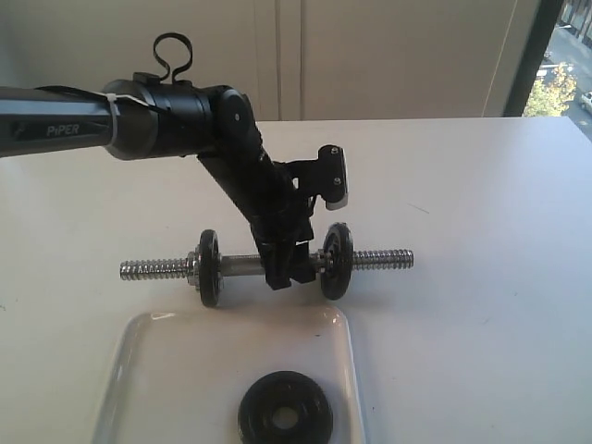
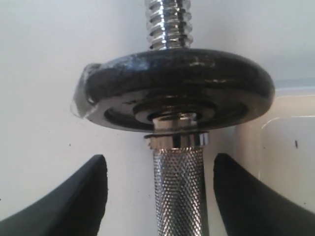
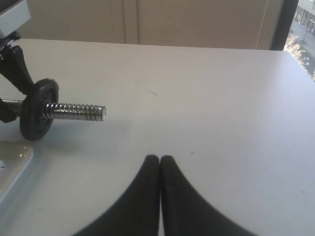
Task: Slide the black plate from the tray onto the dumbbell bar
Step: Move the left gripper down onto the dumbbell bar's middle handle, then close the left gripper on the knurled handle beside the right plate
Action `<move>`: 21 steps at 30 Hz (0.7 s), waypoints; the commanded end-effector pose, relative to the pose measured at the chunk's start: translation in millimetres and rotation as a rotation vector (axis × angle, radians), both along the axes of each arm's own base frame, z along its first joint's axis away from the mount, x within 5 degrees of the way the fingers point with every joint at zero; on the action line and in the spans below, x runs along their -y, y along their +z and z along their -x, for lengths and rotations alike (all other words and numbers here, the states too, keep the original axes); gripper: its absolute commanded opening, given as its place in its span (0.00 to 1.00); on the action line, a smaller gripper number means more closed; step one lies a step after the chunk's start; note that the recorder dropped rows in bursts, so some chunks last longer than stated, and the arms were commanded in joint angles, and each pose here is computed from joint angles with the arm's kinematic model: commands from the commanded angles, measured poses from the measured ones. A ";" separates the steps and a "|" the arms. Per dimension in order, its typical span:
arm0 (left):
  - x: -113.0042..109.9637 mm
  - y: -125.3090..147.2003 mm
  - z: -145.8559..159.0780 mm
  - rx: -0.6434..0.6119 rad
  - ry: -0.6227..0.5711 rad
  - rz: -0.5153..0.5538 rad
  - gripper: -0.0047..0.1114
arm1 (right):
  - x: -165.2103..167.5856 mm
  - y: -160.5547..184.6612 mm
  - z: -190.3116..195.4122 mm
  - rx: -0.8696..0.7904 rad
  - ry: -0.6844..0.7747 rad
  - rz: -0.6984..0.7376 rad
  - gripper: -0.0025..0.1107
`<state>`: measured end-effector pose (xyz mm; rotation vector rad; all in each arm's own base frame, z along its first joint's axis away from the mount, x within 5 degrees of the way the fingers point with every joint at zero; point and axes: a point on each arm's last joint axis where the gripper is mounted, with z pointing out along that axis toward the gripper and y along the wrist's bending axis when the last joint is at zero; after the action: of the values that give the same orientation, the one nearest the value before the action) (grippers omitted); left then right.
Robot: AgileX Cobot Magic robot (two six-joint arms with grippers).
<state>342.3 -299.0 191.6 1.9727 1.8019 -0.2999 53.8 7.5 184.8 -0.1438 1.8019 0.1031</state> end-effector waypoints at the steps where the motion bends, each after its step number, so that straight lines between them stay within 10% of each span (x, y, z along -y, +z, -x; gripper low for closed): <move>1: 4.0 -13.0 -0.3 -0.040 0.007 -0.001 0.61 | -0.1 0.3 0.1 0.012 0.005 0.002 0.02; 21: 5.5 -17.9 -2.8 -0.031 0.019 0.007 0.59 | -0.1 0.3 0.1 0.008 -0.001 -0.023 0.02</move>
<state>347.5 -302.8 170.4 1.9560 1.8310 -0.3063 53.8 7.5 184.8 -0.1438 1.8019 0.1031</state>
